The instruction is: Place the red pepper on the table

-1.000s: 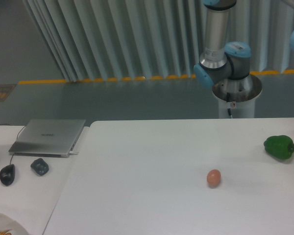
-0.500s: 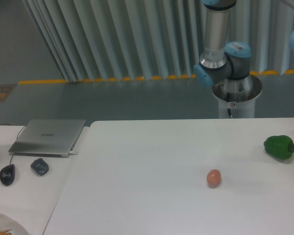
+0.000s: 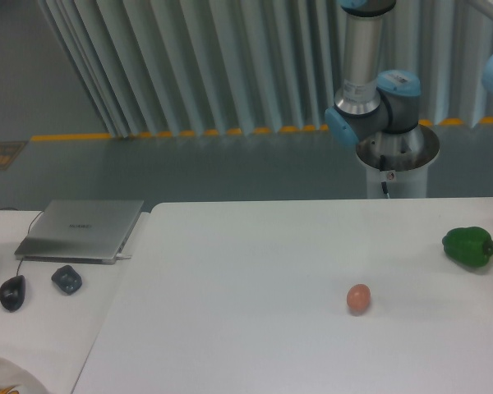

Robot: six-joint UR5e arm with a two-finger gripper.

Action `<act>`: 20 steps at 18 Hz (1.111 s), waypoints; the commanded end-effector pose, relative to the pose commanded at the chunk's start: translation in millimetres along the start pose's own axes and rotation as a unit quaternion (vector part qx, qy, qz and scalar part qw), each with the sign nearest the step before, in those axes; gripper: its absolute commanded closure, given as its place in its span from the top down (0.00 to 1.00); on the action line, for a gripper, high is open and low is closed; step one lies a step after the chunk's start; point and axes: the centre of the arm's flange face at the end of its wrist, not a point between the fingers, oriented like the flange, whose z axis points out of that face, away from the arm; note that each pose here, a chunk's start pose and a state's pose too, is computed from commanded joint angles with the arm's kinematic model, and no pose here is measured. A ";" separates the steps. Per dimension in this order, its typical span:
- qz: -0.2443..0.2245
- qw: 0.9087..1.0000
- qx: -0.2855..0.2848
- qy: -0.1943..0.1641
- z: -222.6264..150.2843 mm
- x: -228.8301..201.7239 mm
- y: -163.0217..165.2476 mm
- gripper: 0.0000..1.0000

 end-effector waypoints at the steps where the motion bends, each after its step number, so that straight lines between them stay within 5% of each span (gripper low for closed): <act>1: -0.011 1.000 0.000 0.000 -0.2 1.3 10.6 1.00; 11: -0.127 0.990 -0.024 -0.051 -18.0 22.9 142.2 1.00; 20: -0.253 0.965 -0.017 -0.074 7.6 17.5 183.6 1.00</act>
